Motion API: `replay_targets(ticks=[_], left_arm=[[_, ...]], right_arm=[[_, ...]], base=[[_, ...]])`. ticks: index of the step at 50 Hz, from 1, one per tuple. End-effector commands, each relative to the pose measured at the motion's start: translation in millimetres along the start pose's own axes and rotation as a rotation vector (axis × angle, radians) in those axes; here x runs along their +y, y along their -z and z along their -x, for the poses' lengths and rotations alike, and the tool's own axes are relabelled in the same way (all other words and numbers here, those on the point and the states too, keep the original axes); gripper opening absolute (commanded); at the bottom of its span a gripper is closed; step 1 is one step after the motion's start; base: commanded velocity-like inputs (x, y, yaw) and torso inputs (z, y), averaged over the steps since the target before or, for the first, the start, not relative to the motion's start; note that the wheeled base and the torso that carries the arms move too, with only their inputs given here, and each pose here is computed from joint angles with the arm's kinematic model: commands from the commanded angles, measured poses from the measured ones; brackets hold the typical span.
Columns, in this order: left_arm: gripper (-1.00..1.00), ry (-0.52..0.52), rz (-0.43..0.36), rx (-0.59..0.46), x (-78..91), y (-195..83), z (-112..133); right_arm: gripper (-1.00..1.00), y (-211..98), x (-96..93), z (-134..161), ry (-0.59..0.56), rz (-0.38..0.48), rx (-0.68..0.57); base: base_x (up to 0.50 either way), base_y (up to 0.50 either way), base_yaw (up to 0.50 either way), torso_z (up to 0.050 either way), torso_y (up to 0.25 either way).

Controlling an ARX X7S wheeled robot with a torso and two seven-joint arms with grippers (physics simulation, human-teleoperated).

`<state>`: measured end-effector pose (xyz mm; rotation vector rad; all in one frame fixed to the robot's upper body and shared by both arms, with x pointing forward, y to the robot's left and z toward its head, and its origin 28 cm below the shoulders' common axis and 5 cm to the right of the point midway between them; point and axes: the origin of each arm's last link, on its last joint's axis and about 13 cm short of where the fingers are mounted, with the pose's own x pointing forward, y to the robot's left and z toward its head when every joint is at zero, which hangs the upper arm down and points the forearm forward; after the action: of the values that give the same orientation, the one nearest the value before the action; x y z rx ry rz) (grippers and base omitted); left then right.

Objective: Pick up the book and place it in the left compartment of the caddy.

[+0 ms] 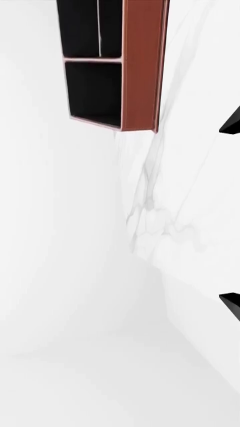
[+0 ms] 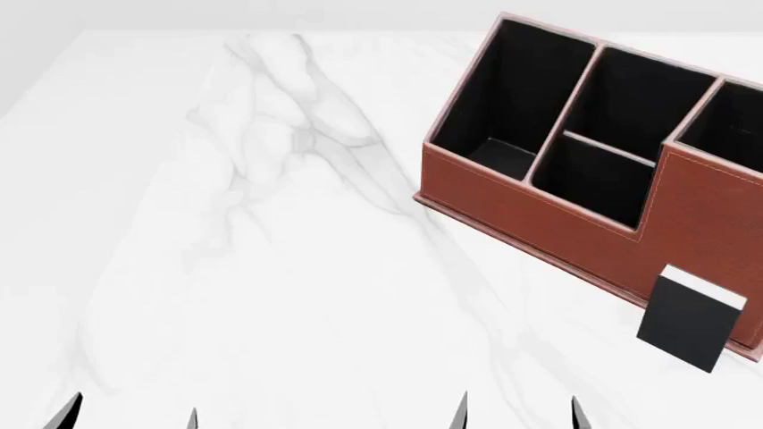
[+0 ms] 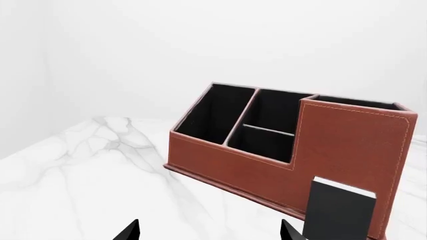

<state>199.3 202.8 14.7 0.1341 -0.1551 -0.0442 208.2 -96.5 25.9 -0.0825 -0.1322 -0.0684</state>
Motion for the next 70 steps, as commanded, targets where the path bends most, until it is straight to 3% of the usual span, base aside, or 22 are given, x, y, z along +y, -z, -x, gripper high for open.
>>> replay_targets(ticks=[1, 8, 70], left_arm=[[1.00, 0.004, 0.000, -0.001, -0.2, -0.1, 0.3], [1.00, 0.038, 0.041, -0.028, 0.8, -1.7, 3.4], [1.00, 0.012, 0.032, -0.042, 2.1, -6.5, 2.8]], right_arm=[[1.00, -0.3, 0.1, 0.0, -0.001, 0.000, -0.001], [1.00, -0.1, 0.6, -0.4, -0.008, 0.000, -0.002], [1.00, -0.6, 0.7, -0.7, 0.003, 0.005, -0.024]], base=[[0.00, 0.00, 0.00, 0.000, 0.000], [0.00, 0.00, 0.00, 0.000, 0.000], [0.00, 0.00, 0.00, 0.000, 0.000]])
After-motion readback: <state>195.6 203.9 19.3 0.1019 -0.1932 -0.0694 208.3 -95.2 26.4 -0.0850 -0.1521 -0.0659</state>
